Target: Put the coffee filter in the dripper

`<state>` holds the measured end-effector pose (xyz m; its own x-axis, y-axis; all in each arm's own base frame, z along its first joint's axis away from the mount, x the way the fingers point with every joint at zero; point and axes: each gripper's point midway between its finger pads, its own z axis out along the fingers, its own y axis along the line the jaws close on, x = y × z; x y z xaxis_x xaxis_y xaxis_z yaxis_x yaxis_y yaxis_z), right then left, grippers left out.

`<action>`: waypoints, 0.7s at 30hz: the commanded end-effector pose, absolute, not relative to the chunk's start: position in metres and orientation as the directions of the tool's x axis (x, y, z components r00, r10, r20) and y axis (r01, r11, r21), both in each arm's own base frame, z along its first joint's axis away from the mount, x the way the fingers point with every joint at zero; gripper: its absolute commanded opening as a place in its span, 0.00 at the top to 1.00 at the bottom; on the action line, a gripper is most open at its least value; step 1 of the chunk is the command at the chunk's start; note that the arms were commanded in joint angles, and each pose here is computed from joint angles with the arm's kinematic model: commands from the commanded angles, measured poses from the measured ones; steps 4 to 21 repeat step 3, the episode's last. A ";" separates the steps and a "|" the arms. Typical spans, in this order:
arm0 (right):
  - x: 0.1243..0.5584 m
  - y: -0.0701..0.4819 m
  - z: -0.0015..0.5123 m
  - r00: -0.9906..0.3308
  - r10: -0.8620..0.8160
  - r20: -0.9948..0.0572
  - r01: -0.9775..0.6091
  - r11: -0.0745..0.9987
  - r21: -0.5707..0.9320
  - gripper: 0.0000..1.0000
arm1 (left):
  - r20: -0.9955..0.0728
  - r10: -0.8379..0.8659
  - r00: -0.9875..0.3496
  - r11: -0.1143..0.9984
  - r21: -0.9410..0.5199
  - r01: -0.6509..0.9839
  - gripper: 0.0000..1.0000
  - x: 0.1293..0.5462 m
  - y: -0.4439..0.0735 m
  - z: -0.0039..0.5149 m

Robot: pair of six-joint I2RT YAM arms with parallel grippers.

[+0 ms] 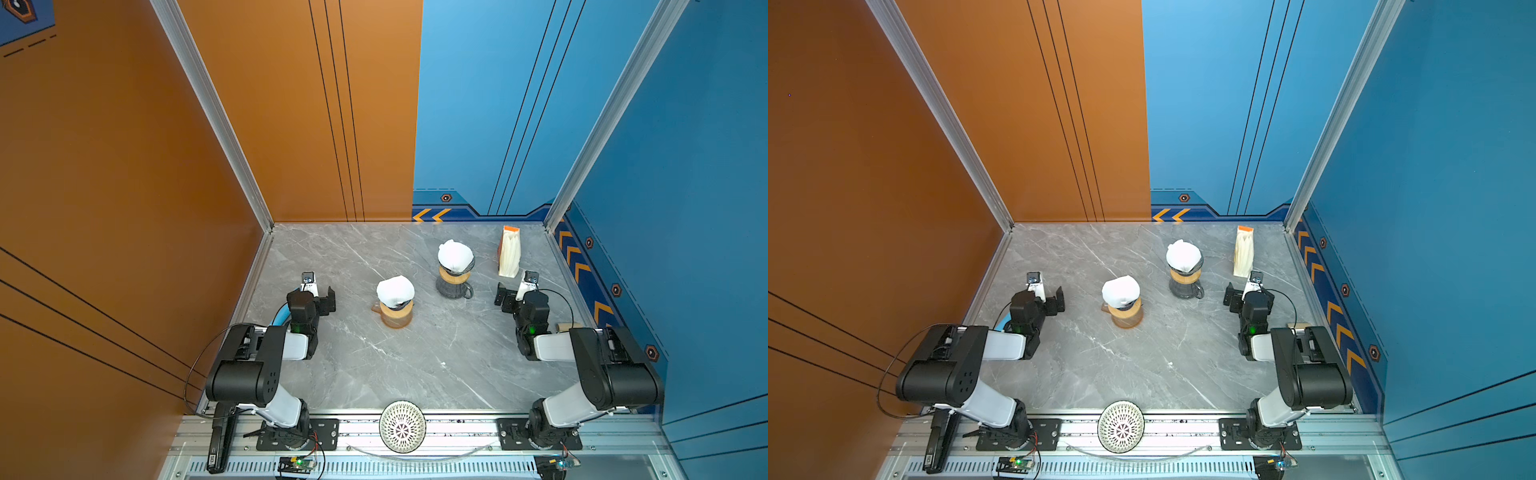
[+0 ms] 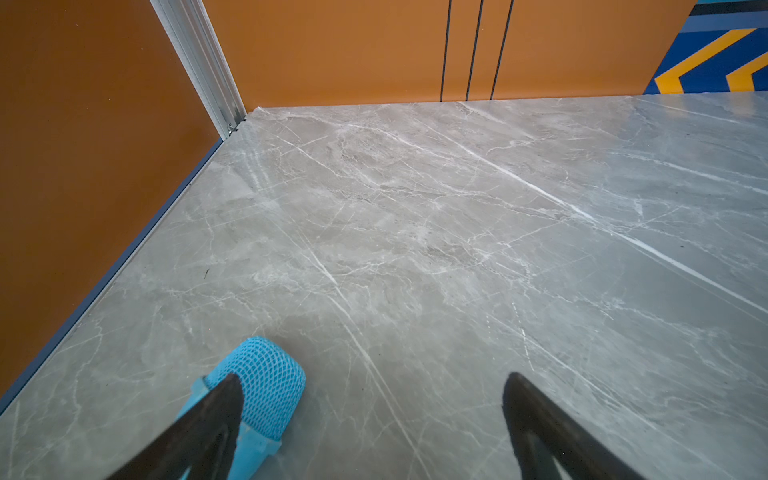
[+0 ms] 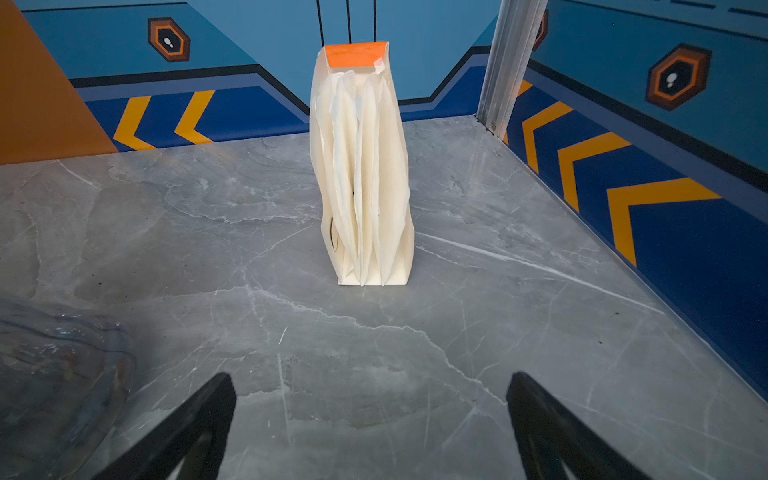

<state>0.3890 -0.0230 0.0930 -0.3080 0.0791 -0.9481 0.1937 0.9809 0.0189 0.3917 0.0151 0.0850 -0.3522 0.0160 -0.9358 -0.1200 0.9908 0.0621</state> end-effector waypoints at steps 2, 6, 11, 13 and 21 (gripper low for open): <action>0.391 -0.024 0.094 -0.316 0.059 -0.947 0.201 0.980 -0.006 0.00 | -0.938 0.022 -0.346 0.993 0.061 -0.103 0.02 0.397 0.013 0.089; 0.391 -0.024 0.094 -0.316 0.059 -0.947 0.201 0.980 -0.006 0.00 | -0.938 0.021 -0.346 0.993 0.059 -0.102 0.02 0.397 0.013 0.089; 0.391 -0.024 0.094 -0.316 0.059 -0.947 0.201 0.980 -0.006 0.00 | -0.938 0.021 -0.346 0.993 0.059 -0.102 0.02 0.397 0.013 0.089; 0.391 -0.024 0.094 -0.316 0.059 -0.947 0.201 0.980 -0.006 0.00 | -0.938 0.021 -0.346 0.993 0.059 -0.102 0.02 0.397 0.013 0.089; 0.391 -0.024 0.094 -0.316 0.059 -0.947 0.201 0.980 -0.006 0.00 | -0.938 0.021 -0.346 0.993 0.059 -0.102 0.02 0.397 0.013 0.089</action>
